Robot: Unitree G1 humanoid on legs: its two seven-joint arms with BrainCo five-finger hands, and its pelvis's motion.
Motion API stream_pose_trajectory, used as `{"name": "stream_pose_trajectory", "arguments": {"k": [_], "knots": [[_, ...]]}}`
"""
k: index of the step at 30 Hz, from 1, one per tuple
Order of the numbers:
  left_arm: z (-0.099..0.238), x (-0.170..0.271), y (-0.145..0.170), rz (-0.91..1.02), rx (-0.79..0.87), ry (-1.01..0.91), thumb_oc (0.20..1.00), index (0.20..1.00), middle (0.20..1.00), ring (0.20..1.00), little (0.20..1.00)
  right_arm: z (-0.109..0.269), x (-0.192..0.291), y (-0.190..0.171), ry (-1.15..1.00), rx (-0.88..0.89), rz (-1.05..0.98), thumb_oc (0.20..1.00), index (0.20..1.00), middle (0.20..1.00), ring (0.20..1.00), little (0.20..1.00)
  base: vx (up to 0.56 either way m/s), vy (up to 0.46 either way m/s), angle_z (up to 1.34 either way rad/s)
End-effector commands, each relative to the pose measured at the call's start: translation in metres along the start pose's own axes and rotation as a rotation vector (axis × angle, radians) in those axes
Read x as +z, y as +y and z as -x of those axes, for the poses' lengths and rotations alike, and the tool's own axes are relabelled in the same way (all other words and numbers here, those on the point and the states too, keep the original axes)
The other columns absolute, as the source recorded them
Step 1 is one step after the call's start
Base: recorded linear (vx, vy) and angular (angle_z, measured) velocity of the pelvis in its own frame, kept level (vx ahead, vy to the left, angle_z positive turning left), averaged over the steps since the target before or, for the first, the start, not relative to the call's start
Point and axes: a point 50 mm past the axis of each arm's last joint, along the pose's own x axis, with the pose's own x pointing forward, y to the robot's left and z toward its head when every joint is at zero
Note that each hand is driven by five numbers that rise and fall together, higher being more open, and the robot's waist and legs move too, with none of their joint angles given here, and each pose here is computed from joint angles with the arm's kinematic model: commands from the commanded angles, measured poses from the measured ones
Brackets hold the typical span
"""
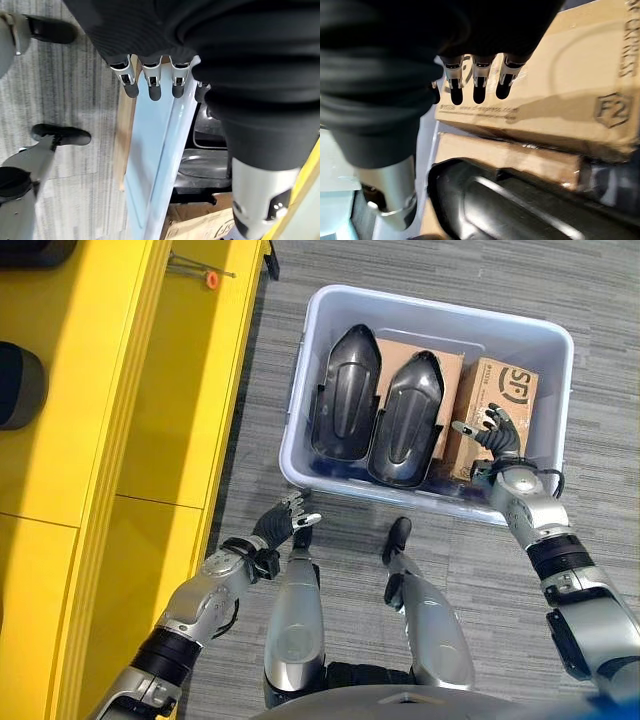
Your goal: Move parts from the plastic box to the shelf.
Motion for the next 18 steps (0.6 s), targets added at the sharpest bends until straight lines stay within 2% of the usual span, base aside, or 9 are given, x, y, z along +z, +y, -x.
{"name": "stream_pose_trajectory", "arguments": {"k": [1,7,18], "knots": [[0.007,-0.001,-0.009,0.033,-0.03,-0.053,1.0,1.0,1.0,1.0,1.0,0.0,0.057,-0.008,-0.248,0.001,-0.008,1.0,1.0,1.0,1.0,1.0,-0.04,0.04,0.02],[0.006,-0.001,-0.013,0.039,-0.039,-0.071,1.0,1.0,1.0,1.0,1.0,0.004,0.066,0.004,-0.25,0.008,-0.035,1.0,1.0,1.0,1.0,1.0,-0.03,0.049,-0.01],[0.0,-0.012,-0.016,0.046,-0.058,-0.019,1.0,1.0,1.0,1.0,1.0,-0.003,0.08,0.004,-0.287,-0.053,0.036,1.0,1.0,1.0,1.0,1.0,-0.02,0.037,-0.02]]}}
